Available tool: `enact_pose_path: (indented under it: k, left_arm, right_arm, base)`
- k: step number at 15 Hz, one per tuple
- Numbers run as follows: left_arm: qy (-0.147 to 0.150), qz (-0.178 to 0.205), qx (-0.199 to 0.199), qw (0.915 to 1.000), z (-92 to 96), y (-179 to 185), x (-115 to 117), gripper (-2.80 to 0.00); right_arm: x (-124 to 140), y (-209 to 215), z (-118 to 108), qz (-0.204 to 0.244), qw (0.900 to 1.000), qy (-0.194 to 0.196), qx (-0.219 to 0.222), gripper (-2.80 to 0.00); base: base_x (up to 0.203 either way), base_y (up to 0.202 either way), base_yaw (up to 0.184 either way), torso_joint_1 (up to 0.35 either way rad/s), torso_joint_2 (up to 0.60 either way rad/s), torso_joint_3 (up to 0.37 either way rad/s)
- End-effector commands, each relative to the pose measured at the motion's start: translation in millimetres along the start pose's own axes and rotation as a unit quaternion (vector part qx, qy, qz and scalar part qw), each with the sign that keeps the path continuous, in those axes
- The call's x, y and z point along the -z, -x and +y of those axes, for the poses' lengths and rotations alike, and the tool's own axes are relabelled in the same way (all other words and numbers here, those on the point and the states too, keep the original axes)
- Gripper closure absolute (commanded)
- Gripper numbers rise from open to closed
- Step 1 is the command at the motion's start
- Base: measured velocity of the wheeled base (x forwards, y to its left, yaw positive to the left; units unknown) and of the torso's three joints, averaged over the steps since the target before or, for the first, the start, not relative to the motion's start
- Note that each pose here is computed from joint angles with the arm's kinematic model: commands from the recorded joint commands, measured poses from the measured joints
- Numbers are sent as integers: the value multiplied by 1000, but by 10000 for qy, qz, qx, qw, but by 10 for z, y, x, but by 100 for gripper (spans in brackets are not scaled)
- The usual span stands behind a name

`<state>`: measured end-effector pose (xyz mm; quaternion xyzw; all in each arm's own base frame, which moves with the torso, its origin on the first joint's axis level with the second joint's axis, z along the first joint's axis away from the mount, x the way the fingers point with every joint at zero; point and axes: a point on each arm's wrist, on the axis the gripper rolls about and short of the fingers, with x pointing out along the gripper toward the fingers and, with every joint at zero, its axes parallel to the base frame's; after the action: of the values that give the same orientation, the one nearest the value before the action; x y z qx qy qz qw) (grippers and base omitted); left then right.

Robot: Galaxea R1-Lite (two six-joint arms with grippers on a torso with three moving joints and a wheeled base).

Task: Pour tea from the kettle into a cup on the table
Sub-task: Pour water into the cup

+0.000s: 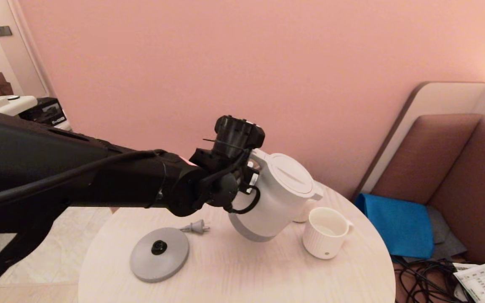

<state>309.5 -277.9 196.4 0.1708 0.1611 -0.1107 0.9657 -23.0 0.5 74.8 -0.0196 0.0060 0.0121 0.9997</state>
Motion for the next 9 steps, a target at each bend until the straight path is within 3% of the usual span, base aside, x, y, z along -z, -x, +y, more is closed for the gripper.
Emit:
enact_pose_path:
  k: [1,6,9]
  left_arm:
    - [-179,48,-4,9998,-94,-47,47,0]
    - [-325,-35,59,9994,-210,-60,26,0]
    - [-632,-109,-38,9979,-262,-62,3,0]
  right_arm:
    - [0,0,0,-2,10000,3,-2,0]
    - [0,0,0,-2,10000,3,-2,0]
    - [0,0,0,-2,10000,3,-2,0]
  base:
    - [0,0,0,0,0,0]
    - [0,0,0,0,0,0]
    - [0,0,0,0,0,0]
